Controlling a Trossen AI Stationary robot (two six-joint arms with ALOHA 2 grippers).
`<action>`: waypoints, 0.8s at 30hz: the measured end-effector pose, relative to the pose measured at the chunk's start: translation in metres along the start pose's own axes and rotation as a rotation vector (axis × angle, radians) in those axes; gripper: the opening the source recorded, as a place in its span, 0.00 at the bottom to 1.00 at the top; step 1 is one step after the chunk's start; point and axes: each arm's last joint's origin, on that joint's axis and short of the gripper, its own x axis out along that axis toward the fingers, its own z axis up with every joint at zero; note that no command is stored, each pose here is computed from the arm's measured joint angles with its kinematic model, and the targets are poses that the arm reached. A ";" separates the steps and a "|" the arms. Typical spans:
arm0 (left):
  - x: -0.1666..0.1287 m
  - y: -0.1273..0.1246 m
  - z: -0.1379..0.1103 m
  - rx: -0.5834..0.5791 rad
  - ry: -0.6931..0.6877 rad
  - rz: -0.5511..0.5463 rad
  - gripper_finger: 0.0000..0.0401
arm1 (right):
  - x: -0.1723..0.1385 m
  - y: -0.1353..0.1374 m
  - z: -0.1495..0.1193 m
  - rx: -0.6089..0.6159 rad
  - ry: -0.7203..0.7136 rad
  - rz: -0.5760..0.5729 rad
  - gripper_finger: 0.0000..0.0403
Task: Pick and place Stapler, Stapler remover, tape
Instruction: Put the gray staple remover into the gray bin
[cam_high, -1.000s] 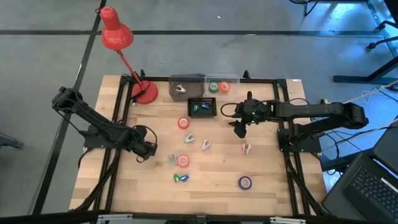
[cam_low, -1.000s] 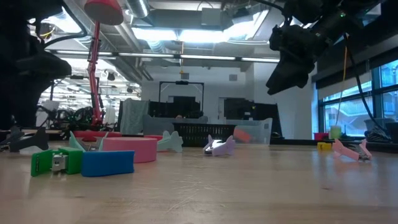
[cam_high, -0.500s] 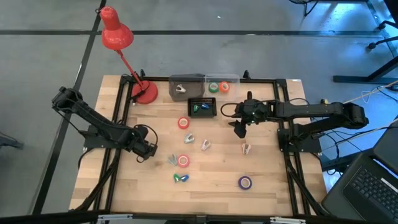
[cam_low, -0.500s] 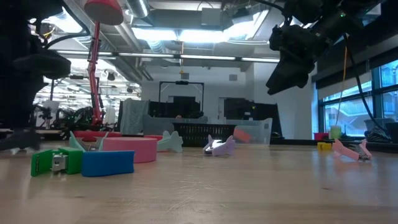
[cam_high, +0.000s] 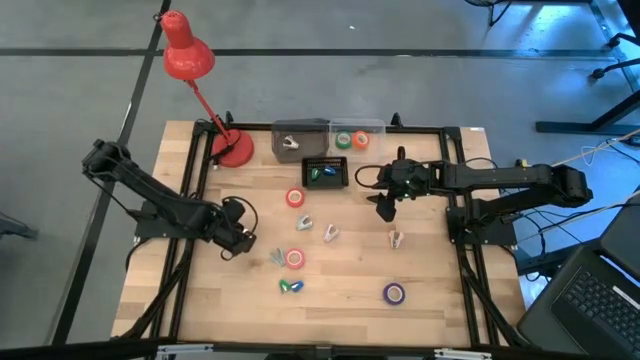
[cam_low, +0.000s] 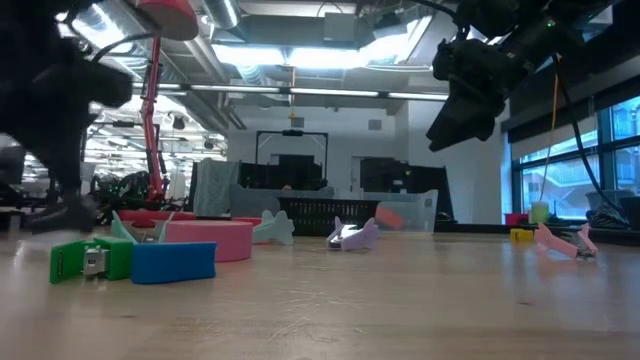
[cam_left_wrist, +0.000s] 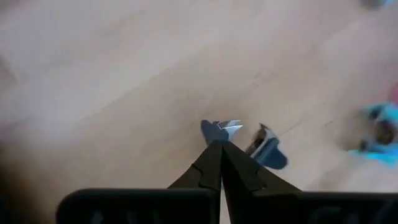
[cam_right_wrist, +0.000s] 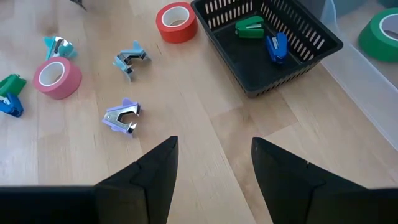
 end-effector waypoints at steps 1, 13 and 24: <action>-0.002 -0.002 0.003 0.019 -0.042 -0.005 0.00 | 0.000 0.000 0.000 -0.001 -0.001 0.000 0.51; 0.001 -0.002 0.101 0.163 -0.442 0.032 0.00 | 0.000 0.001 0.003 -0.006 -0.029 0.008 0.51; 0.013 0.047 0.215 0.211 -0.732 -0.166 0.00 | 0.000 0.001 0.003 -0.029 -0.034 0.009 0.51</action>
